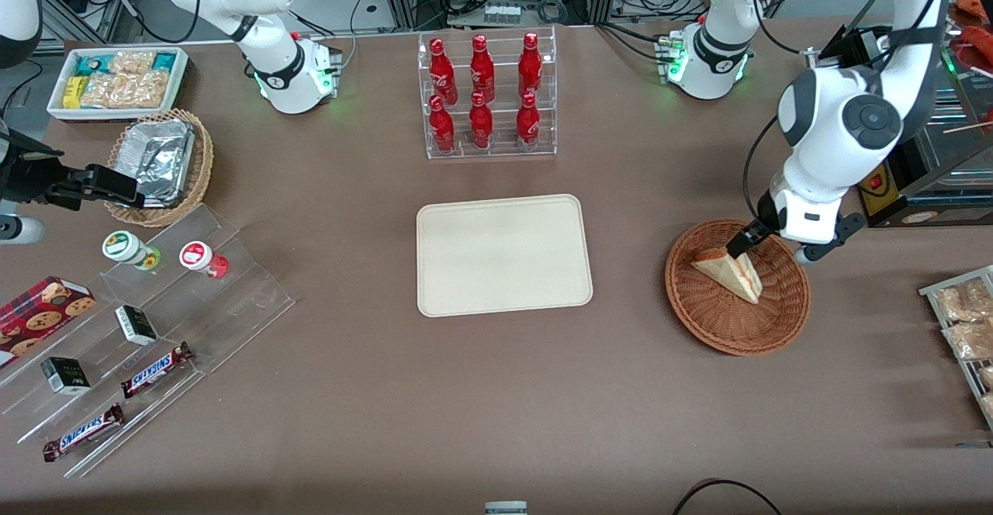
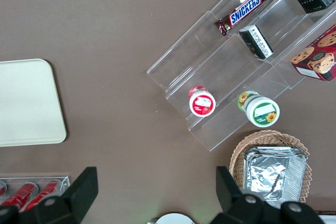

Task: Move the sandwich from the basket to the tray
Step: 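Lower the open left gripper around the sandwich and close it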

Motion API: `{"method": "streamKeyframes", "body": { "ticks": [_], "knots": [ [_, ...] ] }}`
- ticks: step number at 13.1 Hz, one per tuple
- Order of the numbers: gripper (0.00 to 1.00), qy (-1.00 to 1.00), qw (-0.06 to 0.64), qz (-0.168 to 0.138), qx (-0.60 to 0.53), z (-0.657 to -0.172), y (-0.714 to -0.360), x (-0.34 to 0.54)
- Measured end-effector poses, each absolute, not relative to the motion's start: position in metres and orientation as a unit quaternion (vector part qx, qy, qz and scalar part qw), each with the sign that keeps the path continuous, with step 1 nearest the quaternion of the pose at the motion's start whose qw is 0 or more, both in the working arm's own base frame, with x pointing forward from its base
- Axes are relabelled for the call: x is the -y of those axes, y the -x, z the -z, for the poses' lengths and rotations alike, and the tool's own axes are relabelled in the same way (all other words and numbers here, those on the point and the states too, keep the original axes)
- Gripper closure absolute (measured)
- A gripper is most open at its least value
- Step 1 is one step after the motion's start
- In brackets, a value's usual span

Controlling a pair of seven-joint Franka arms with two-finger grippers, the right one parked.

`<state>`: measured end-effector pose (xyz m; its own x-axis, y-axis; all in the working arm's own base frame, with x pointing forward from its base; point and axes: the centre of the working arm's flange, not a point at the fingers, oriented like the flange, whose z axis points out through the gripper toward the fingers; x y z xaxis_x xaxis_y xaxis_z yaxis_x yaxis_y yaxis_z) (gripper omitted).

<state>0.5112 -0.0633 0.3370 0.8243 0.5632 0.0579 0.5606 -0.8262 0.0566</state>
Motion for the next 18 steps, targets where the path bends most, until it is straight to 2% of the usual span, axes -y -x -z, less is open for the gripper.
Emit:
{"method": "streamKeyframes", "body": {
  "ticks": [4, 7, 14, 16, 17, 18],
  "knots": [
    [0.0, -0.952, 0.02, -0.029, -0.303, -0.294, -0.506, 0.06],
    [0.0, -0.951, 0.018, -0.022, -0.307, -0.282, -0.506, 0.058],
    [0.0, -0.947, 0.024, -0.027, -0.318, -0.264, -0.509, 0.058],
    [0.04, -0.947, 0.023, -0.024, -0.319, -0.259, -0.509, 0.058],
    [0.12, -0.947, 0.024, -0.025, -0.32, -0.258, -0.509, 0.058],
    [0.26, -0.946, 0.024, -0.026, -0.321, -0.258, -0.51, 0.058]
  ]
}}
